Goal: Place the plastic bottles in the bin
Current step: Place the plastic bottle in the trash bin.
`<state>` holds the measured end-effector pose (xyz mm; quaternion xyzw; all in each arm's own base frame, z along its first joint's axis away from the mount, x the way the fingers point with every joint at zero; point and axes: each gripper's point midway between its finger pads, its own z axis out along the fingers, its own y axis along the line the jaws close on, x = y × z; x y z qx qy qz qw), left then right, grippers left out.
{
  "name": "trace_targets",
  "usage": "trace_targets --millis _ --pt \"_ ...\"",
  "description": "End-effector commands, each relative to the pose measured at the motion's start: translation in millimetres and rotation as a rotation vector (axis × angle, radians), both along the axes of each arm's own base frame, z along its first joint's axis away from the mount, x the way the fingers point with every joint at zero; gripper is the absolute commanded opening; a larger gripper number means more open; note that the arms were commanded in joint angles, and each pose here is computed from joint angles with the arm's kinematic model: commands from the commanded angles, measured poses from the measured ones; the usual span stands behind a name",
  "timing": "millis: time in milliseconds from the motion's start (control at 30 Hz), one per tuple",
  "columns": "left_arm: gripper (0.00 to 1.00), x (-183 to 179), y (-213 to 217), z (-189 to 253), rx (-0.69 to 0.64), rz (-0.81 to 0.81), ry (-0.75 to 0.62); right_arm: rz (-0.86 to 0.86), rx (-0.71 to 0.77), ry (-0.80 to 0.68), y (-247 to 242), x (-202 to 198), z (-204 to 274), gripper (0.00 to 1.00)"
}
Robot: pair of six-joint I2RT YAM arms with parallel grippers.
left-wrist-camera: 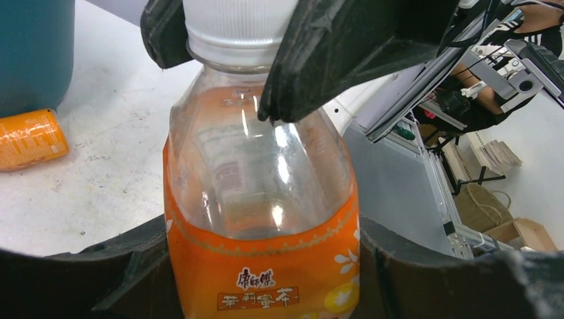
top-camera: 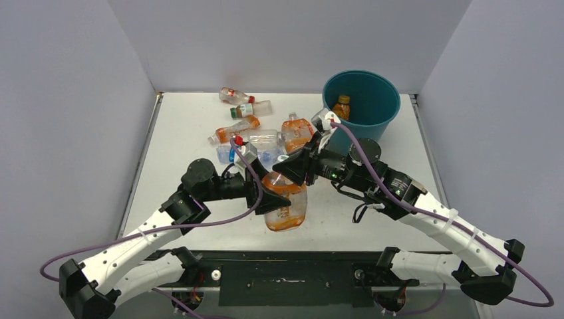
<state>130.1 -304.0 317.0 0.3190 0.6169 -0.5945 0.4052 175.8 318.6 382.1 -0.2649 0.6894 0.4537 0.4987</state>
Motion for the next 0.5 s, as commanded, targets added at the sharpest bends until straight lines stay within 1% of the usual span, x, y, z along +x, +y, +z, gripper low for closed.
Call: trace_targets --millis 0,33,67,100,167,267,367,467 --pt "0.63 0.6 5.2 42.7 -0.09 0.023 -0.116 -0.013 0.025 -0.028 -2.0 1.2 17.5 0.1" --pt "0.81 2.0 6.7 43.5 -0.094 0.039 -0.121 -0.029 0.029 -0.029 -4.2 3.0 18.9 0.06" --pt "1.0 5.4 9.4 45.4 -0.1 0.071 -0.128 -0.048 0.034 -0.035 -7.1 5.0 21.7 0.05" --pt "0.97 8.9 12.8 46.0 -0.103 0.105 -0.139 -0.069 0.04 -0.047 -11.1 7.1 26.3 0.05" --pt "0.96 18.1 24.0 48.1 -0.106 0.202 -0.168 -0.142 0.048 -0.076 -23.1 15.2 38.5 0.05" --pt "0.96 38.1 52.5 55.7 -0.084 0.406 -0.278 -0.329 0.04 -0.14 -52.4 37.8 62.6 0.05" --pt "0.96 67.9 97.0 66.7 -0.033 0.696 -0.366 -0.588 0.004 -0.199 -91.8 67.7 86.7 0.05" --pt "0.96 100.3 146.7 61.2 0.094 1.006 -0.362 -0.799 -0.023 -0.238 -124.3 91.0 107.1 0.05"
